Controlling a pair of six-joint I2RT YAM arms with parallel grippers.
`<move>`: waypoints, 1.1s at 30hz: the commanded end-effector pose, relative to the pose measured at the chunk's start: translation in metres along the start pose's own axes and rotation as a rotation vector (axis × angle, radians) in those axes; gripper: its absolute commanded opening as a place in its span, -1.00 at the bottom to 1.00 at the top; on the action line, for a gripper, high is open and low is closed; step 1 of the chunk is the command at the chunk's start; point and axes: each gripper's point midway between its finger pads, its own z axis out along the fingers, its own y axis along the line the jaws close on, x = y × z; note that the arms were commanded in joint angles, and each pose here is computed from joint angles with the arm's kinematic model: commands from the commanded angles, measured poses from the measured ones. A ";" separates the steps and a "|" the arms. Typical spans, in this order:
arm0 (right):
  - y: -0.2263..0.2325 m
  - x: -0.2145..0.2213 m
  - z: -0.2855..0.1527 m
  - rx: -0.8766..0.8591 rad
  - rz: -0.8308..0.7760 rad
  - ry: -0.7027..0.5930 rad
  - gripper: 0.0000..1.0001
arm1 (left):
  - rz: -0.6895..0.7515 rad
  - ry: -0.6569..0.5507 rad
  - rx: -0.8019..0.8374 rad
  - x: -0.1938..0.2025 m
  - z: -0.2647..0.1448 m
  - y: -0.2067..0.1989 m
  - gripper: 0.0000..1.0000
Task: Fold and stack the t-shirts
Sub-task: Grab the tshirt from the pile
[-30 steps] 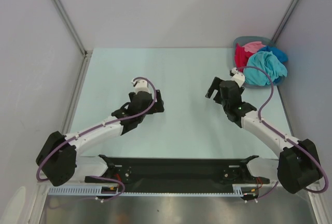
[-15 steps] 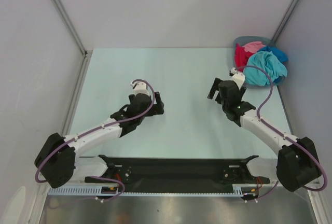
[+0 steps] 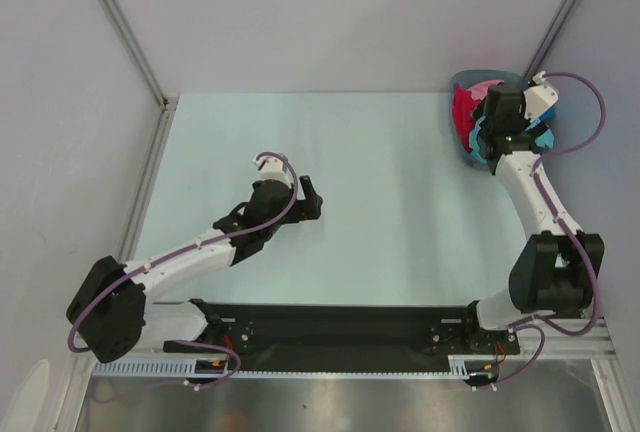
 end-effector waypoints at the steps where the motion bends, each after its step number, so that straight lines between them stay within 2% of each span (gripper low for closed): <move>1: 0.007 -0.015 0.034 -0.001 -0.004 0.013 1.00 | -0.056 -0.043 0.101 -0.015 -0.007 -0.027 1.00; 7: 0.007 -0.006 0.066 -0.009 -0.030 0.090 0.98 | -0.064 -0.039 0.092 0.003 -0.009 -0.015 1.00; 15: -0.005 -0.009 0.081 0.046 -0.066 0.076 0.92 | -0.057 -0.056 0.110 0.007 -0.013 -0.011 0.99; 17: -0.006 -0.008 0.080 0.044 -0.074 0.073 0.82 | -0.052 -0.056 0.115 0.007 -0.013 -0.012 1.00; 18: -0.007 -0.007 0.079 0.053 -0.078 0.070 0.75 | -0.051 -0.054 0.117 0.007 -0.013 -0.012 1.00; 20: -0.010 -0.002 0.079 0.059 -0.080 0.077 0.09 | -0.053 -0.050 0.133 0.008 -0.014 -0.015 1.00; 21: -0.013 -0.003 0.077 0.075 -0.076 0.067 -0.29 | -0.055 -0.048 0.138 0.008 -0.014 -0.016 1.00; 22: -0.015 0.001 0.077 0.083 -0.074 0.076 -0.99 | -0.055 -0.048 0.143 0.008 -0.015 -0.017 1.00; 28: -0.004 0.001 0.061 0.041 -0.051 0.062 -1.00 | -0.058 -0.047 0.148 0.010 -0.017 -0.017 1.00; 33: 0.049 -0.017 0.024 -0.145 -0.044 0.032 -1.00 | -0.058 -0.049 0.161 0.009 -0.019 -0.023 1.00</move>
